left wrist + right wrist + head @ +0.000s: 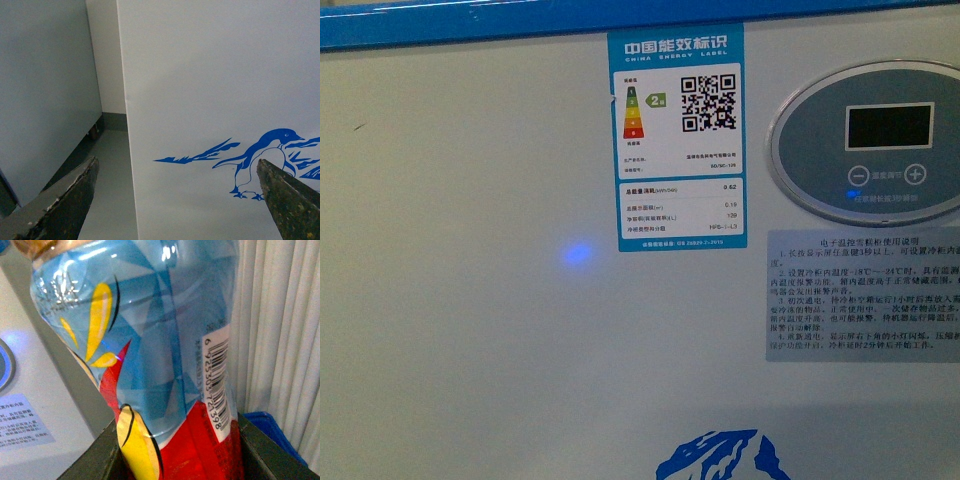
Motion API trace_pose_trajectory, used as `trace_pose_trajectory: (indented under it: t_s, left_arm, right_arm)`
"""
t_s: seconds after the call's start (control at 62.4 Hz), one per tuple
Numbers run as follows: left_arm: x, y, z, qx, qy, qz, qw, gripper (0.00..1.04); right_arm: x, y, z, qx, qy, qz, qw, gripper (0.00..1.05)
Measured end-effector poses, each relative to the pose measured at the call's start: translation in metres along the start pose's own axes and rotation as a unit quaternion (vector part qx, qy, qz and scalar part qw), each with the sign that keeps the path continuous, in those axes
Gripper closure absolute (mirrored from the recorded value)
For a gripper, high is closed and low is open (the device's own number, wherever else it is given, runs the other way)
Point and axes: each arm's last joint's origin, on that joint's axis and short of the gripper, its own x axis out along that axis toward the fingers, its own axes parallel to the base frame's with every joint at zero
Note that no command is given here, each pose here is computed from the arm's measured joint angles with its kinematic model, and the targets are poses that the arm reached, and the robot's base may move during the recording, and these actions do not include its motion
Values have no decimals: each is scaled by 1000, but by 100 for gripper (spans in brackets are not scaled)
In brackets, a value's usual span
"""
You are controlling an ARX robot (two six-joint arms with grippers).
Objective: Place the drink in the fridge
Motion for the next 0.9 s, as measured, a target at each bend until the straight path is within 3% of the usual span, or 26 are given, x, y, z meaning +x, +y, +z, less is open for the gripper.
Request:
trace_pose_trajectory:
  t_s: [0.897]
  left_arm:
    - [0,0,0,0,0,0,1000,8]
  right_arm:
    - [-2,2,-10,-20,-13,-5,1000,61]
